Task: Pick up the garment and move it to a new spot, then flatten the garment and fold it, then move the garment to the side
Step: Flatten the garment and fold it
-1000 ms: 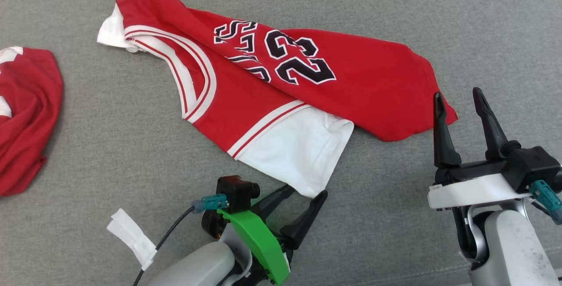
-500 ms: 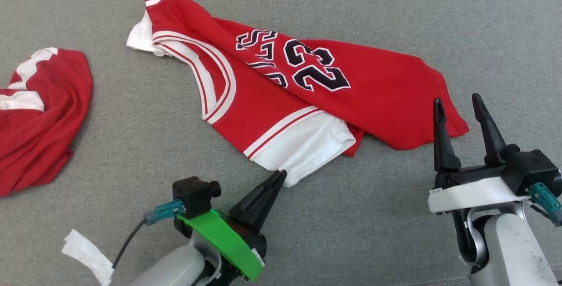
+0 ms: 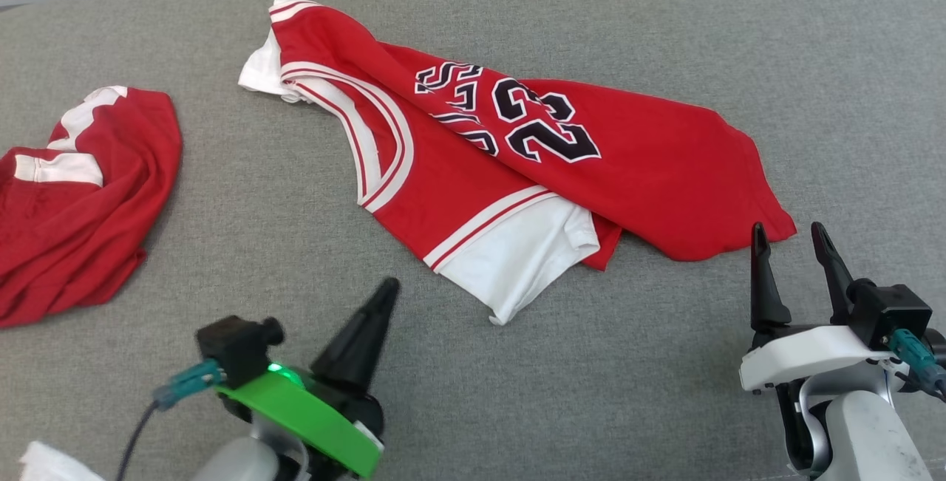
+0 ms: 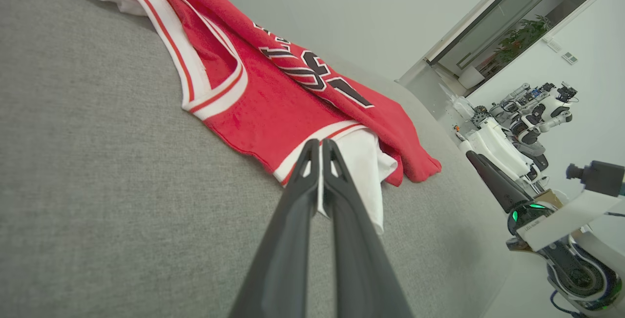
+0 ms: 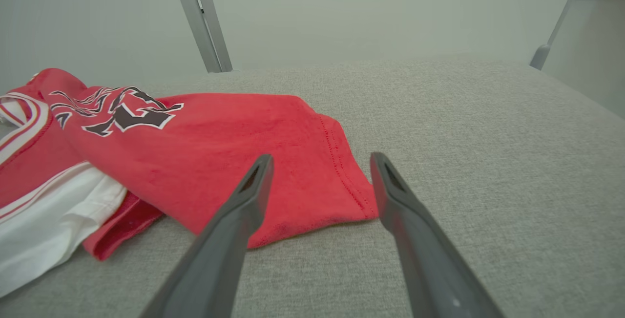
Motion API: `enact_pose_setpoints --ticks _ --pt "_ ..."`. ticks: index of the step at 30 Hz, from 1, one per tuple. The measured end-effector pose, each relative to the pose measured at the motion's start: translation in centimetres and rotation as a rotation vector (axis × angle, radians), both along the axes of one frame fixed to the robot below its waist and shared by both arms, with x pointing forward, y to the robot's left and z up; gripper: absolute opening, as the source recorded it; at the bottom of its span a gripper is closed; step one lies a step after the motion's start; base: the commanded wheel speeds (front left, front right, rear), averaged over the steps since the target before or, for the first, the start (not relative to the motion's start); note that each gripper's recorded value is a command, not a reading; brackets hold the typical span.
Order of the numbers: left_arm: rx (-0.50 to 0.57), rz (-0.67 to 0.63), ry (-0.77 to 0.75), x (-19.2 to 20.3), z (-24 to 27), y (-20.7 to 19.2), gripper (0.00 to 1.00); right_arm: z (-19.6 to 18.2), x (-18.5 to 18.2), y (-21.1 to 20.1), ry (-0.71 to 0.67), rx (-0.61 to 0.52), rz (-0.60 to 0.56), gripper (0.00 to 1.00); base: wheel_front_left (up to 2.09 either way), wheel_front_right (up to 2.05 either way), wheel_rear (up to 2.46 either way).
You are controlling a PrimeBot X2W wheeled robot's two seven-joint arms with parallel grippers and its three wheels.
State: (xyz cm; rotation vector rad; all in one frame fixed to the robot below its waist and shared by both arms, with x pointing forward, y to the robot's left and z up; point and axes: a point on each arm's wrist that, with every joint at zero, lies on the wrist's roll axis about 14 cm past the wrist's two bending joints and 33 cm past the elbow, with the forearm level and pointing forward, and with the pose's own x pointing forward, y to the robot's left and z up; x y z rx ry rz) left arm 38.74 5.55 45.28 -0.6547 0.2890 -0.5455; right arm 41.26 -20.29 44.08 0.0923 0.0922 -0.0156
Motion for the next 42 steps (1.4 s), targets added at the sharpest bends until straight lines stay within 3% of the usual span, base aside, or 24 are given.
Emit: enact_pose_setpoints --ticks 2,3,4,6,12,19,20,23,24,26,29,36,42 --pt "-0.016 -0.081 0.079 -1.7 -1.1 -2.2 0.00 0.1 0.3 -0.1 -0.003 -0.008 0.000 1.00 0.00 0.00 0.00" --pt "-0.022 -0.111 0.105 -2.3 -1.5 -3.1 0.15 0.0 0.4 0.0 -0.003 -0.011 0.001 1.00 0.00 0.00 0.00" --pt "-0.028 -0.140 0.131 -2.9 -1.9 -4.0 0.49 -0.1 0.5 0.0 0.000 -0.014 0.005 1.00 0.00 0.00 0.00" --pt "-0.021 -0.200 0.162 -3.7 -2.5 -5.5 1.00 -0.2 0.8 0.2 0.003 -0.013 0.009 1.00 0.00 0.00 0.00" --pt "0.054 -0.311 0.170 -4.5 -4.3 -8.1 1.00 -0.8 1.1 0.5 0.015 -0.011 0.019 1.00 0.00 0.00 0.00" --pt "0.080 -0.330 0.165 -4.0 -5.2 -8.9 1.00 -1.0 0.8 -0.1 0.023 -0.018 0.002 1.00 0.00 0.00 0.00" --pt "0.080 -0.332 0.160 -4.0 -5.3 -9.0 0.96 -1.0 0.8 -0.2 0.024 -0.019 0.000 1.00 0.00 0.00 0.00" --pt "0.078 -0.333 0.151 -3.7 -5.3 -9.2 0.77 -1.0 0.8 -0.4 0.023 -0.021 -0.005 1.00 0.00 0.00 0.00" --pt "0.074 -0.330 0.148 -3.5 -5.3 -9.3 0.61 -1.0 0.8 -0.5 0.023 -0.022 -0.007 1.00 0.00 0.00 0.00" --pt "0.071 -0.327 0.144 -3.3 -5.2 -9.4 0.49 -1.0 0.7 -0.5 0.025 -0.023 -0.008 1.00 0.00 0.00 0.00" --pt "0.063 -0.327 0.132 -3.0 -5.0 -9.6 0.00 -1.1 0.7 -0.6 0.028 -0.027 -0.008 1.00 0.00 0.00 0.00" --pt "0.065 -0.304 0.071 -1.6 -4.2 -9.3 0.00 -1.3 0.8 -0.5 0.034 -0.032 -0.002 1.00 0.00 0.00 0.00" --pt "0.044 -0.133 -0.015 2.4 -1.6 -5.0 0.00 -2.2 1.1 -1.1 0.055 -0.002 -0.022 1.00 0.00 0.00 0.00"
